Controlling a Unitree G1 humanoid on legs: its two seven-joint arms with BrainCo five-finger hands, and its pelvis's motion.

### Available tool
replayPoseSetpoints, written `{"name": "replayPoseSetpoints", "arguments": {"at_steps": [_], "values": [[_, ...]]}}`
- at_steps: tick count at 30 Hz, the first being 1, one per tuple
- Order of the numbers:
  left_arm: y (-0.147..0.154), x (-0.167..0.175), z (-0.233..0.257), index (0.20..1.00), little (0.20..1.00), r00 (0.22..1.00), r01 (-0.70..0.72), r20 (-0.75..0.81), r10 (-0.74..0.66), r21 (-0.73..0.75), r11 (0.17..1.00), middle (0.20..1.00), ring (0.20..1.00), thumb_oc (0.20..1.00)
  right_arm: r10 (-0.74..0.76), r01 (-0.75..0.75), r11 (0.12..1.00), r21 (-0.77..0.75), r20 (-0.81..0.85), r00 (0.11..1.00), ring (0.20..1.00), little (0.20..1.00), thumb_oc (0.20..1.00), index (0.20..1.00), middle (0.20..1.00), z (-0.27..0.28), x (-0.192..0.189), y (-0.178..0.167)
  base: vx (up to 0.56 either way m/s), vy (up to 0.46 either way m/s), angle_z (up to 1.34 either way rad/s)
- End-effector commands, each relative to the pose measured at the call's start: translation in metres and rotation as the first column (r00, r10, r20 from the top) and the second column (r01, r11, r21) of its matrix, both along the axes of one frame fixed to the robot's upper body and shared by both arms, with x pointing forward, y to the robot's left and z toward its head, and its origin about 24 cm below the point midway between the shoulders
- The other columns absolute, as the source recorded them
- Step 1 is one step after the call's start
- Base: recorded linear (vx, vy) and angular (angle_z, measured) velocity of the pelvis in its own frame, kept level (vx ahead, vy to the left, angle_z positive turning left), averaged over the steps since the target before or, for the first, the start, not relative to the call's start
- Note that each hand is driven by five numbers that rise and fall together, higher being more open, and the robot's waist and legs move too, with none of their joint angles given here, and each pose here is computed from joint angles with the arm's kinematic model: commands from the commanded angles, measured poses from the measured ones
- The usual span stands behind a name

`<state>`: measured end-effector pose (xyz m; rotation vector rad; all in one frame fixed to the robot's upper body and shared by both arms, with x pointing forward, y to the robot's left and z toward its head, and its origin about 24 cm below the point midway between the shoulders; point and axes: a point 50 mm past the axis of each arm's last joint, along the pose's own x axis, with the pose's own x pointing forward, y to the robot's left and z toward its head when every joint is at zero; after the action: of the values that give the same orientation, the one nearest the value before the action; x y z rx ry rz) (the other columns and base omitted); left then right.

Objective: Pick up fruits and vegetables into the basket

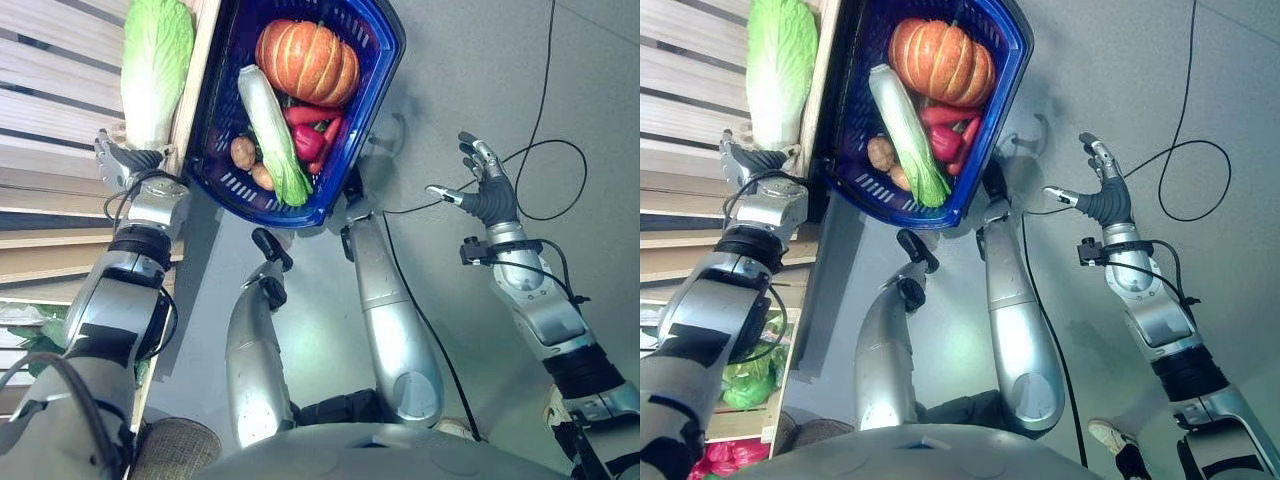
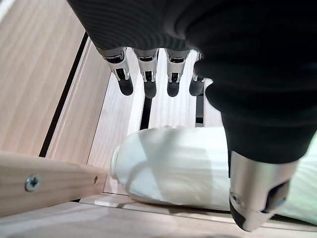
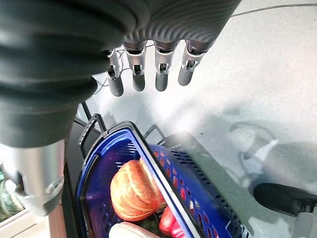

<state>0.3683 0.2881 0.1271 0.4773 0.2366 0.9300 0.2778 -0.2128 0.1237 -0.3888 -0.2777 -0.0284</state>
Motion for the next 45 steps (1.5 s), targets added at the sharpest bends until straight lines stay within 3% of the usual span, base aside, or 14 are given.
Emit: {"name": "replayPoseSetpoints", "arguments": {"at_steps": [1,24,34,38,42,43,45], "values": [[0.040,-0.019,-0.008,1.000,1.000,0.994,-0.096,-0.051,0.097,0.026,0.995,1.000,1.000,1.000,0.005,-0.010,0.996,0.091,0.047,0.999,1.000,1.000,1.000,1.000,1.000,0.004,-0.004,0.006,0.00,0.000,0.00],[0.042,-0.005,0.026,1.000,1.000,0.998,-0.051,-0.042,0.053,0.047,0.998,1.000,1.000,1.000,-0.020,0.014,0.993,0.120,0.049,0.999,1.000,1.000,1.000,1.000,1.000,0.004,0.001,-0.004,0.01,0.015,-0.03],[0.039,0.001,0.008,1.000,1.000,0.975,0.158,-0.132,-0.177,-0.139,0.978,1.000,1.000,1.000,-0.016,0.010,0.987,0.159,0.042,0.999,1.000,1.000,1.000,1.000,1.000,0.005,0.002,-0.011,0.01,0.062,-0.04],[0.039,-0.006,-0.018,1.000,1.000,0.936,0.227,-0.184,-0.301,-0.339,0.913,1.000,1.000,1.000,-0.005,-0.003,0.982,0.188,0.041,0.999,1.000,1.000,1.000,1.000,1.000,0.005,0.002,-0.016,-0.01,0.079,-0.02],[0.036,-0.012,-0.037,1.000,1.000,0.904,0.225,-0.236,-0.357,-0.448,0.865,1.000,1.000,1.000,0.002,-0.011,0.981,0.194,0.042,0.999,1.000,1.000,1.000,1.000,1.000,0.005,0.001,-0.018,-0.01,0.038,-0.10],[0.036,-0.015,-0.044,0.200,0.200,0.895,0.218,-0.261,-0.362,-0.451,0.865,0.200,0.200,0.200,0.005,-0.014,0.981,0.193,0.045,0.999,1.000,1.000,1.000,1.000,1.000,0.006,0.001,-0.019,-0.02,0.044,-0.08],[0.035,-0.016,-0.047,0.200,0.200,0.899,0.218,-0.254,-0.356,-0.446,0.868,0.200,0.200,0.200,0.012,-0.021,0.982,0.187,0.049,0.999,1.000,1.000,1.000,1.000,1.000,0.008,0.001,-0.020,-0.02,0.051,-0.01]]}}
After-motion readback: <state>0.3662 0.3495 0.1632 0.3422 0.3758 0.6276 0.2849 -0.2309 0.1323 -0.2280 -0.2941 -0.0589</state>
